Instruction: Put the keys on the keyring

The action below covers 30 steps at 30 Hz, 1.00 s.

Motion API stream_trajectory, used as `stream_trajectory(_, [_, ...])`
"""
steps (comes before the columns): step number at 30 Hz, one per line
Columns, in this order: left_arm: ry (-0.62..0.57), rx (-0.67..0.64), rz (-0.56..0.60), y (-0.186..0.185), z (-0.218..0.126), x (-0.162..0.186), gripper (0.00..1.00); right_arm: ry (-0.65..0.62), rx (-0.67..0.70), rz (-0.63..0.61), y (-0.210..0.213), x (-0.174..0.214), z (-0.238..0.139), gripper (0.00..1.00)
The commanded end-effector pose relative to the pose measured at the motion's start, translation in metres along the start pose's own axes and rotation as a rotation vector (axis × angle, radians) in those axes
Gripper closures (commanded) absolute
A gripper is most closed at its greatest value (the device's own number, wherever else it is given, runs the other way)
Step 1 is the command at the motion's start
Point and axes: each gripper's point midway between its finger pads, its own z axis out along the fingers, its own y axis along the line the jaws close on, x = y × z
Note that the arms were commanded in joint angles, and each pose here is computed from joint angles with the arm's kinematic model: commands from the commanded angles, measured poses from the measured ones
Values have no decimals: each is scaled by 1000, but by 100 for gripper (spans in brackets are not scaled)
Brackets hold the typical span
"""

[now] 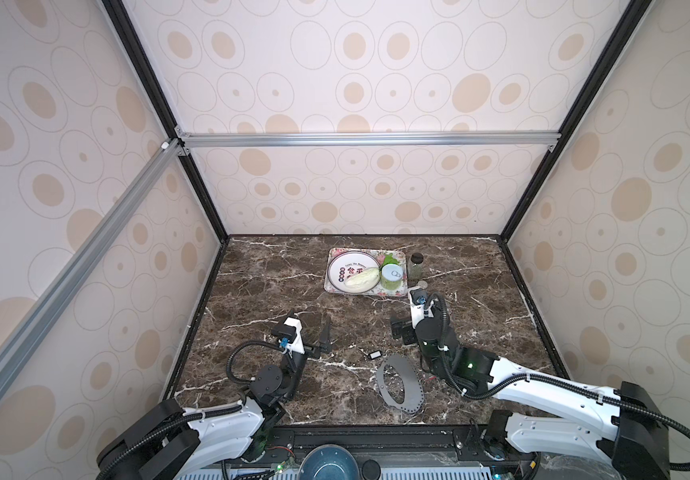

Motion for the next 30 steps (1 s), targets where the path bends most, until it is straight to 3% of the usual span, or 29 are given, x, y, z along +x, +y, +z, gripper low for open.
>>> stream_trajectory(1, [10, 6, -19, 1, -2, 2, 0, -41, 94, 35, -39, -2, -16, 0])
stream_trajectory(4, [28, 2, 34, 0, 2, 4, 0, -77, 140, -11, -75, 12, -32, 0])
stream_trajectory(7, [70, -4, 79, -1, 8, 8, 0, -50, 277, -33, -121, 50, -45, 0])
stream_trajectory(9, [76, 0, 109, -2, 10, 8, 0, -67, 386, -9, -148, 68, -55, 0])
stream_trajectory(10, [73, -1, 125, -2, 9, 7, 0, -75, 398, 65, -156, 69, -64, 1])
stream_trajectory(13, [71, -52, 176, 9, 7, 5, 0, -135, 324, 107, -154, 66, -74, 3])
stream_trajectory(19, [96, -152, 247, 40, 8, 5, 0, -219, 367, 102, -158, 65, -71, 2])
stream_trajectory(30, [118, -435, 309, 125, -8, 7, 0, -29, 398, -43, -155, 76, -22, 1])
